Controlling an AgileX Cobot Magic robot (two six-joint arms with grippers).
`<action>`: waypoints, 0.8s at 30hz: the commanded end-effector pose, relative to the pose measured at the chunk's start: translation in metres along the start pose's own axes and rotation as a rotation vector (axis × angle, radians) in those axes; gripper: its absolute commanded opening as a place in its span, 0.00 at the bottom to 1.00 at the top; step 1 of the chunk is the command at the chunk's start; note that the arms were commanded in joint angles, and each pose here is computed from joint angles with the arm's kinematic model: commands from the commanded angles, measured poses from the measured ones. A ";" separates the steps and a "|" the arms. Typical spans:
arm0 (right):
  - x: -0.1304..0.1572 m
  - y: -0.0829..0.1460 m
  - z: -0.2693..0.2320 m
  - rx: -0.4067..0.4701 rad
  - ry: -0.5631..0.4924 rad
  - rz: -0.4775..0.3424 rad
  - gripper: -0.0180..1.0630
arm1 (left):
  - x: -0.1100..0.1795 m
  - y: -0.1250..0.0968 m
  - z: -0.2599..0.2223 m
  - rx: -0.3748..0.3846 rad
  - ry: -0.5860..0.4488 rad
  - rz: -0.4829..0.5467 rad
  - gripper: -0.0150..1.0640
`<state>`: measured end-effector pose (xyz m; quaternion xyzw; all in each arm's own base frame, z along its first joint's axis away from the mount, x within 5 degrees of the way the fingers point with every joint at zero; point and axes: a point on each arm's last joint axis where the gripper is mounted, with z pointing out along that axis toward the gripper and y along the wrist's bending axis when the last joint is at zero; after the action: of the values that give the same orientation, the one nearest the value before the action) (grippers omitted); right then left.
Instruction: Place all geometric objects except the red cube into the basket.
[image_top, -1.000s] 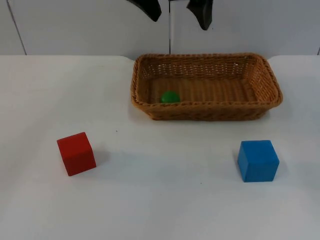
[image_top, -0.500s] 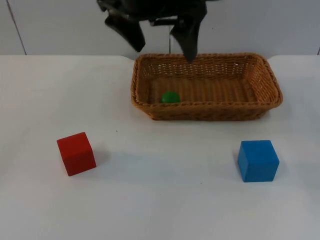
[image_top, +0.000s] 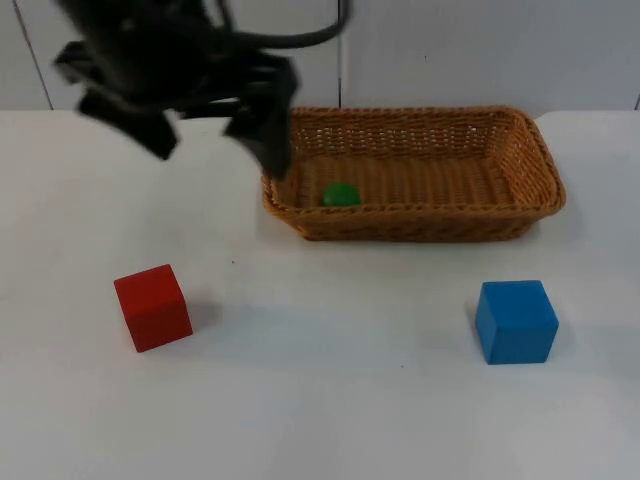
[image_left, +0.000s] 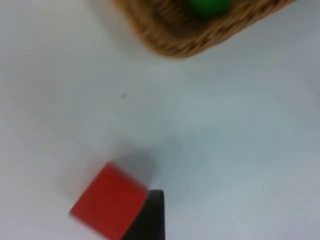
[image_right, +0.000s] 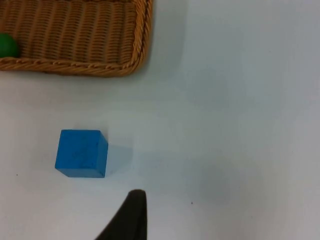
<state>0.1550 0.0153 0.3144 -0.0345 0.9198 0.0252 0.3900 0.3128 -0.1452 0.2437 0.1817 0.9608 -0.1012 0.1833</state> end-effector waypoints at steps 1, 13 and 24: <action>0.000 -0.001 0.000 0.001 -0.004 -0.003 0.99 | 0.009 0.010 -0.009 -0.008 -0.033 -0.054 0.85; 0.000 -0.001 0.000 0.001 -0.004 -0.003 0.99 | 0.090 0.054 -0.042 -0.094 -0.102 -0.258 0.99; 0.001 -0.001 0.000 0.004 0.004 -0.006 0.99 | 0.130 0.046 -0.065 -0.113 -0.161 -0.240 0.99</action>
<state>0.1547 0.0154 0.3142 -0.0342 0.9206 0.0259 0.3882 0.1997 -0.0470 0.2451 0.0496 0.9630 -0.0844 0.2512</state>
